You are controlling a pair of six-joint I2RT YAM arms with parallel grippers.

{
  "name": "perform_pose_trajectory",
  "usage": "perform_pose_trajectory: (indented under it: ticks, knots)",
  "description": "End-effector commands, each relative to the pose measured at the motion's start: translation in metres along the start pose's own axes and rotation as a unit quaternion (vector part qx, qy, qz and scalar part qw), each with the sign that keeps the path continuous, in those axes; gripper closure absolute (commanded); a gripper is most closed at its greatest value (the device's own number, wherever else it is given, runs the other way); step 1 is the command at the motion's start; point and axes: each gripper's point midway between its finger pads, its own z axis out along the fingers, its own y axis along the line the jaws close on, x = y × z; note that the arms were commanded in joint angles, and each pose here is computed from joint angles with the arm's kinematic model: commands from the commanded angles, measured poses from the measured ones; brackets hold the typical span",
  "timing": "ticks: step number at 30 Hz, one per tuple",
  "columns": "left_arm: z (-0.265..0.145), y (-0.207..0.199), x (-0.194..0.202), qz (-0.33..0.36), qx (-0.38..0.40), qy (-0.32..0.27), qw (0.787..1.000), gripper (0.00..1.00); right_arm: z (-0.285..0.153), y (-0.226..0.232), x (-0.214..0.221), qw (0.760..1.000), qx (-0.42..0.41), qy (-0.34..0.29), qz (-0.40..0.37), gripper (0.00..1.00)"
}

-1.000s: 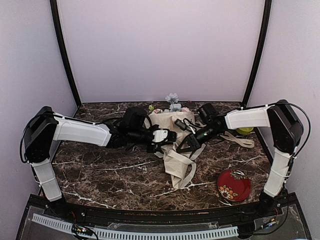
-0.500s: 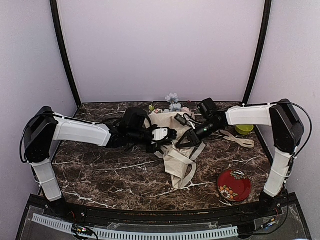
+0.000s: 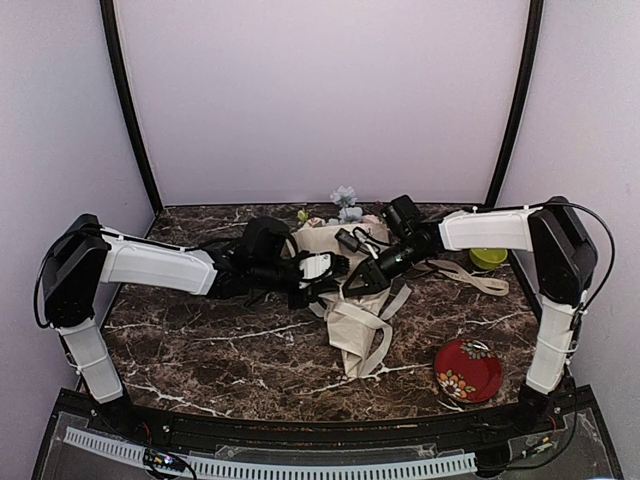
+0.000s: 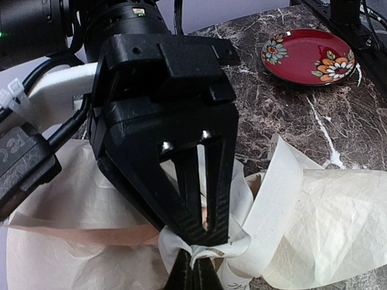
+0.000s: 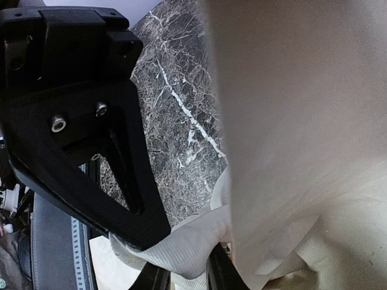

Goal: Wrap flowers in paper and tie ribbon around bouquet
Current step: Cross the half-tied ribbon over the folded bouquet.

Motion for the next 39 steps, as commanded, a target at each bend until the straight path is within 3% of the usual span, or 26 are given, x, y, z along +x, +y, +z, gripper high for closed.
perform_pose_trajectory:
  ticks: [1,11,19,25,28,32,34,39]
  knots:
    - [-0.011,0.002,-0.021,-0.002,-0.005,-0.029,1.0,1.0,0.009,0.005,-0.01,0.999,-0.026,0.003,-0.02,0.78]
    - [-0.009,0.008,-0.018,-0.033,-0.023,-0.028,0.999,1.0,0.013,0.006,-0.011,0.999,-0.047,-0.003,-0.024,0.72]
    - [-0.013,0.009,-0.013,-0.048,-0.027,-0.006,0.998,0.87,0.013,0.021,0.001,0.994,-0.104,0.005,-0.029,0.7]
    - [-0.013,0.005,-0.009,-0.054,-0.018,0.006,0.998,0.92,0.012,0.027,-0.001,0.992,-0.116,0.003,-0.042,0.7]
    - [-0.02,0.001,-0.011,-0.046,-0.015,0.002,0.999,0.82,0.01,0.029,0.004,0.992,-0.118,0.007,-0.042,0.69]
    - [-0.034,-0.01,-0.019,-0.015,-0.002,-0.021,1.0,0.59,0.011,0.027,0.007,0.992,-0.12,0.008,-0.036,0.68]
    - [-0.038,-0.02,-0.02,-0.003,0.017,-0.028,0.999,0.61,0.011,0.027,0.006,0.992,-0.121,0.008,-0.038,0.68]
    - [-0.035,-0.047,-0.022,-0.009,0.099,-0.044,0.994,0.85,0.006,0.027,0.006,0.992,-0.123,0.006,-0.039,0.69]
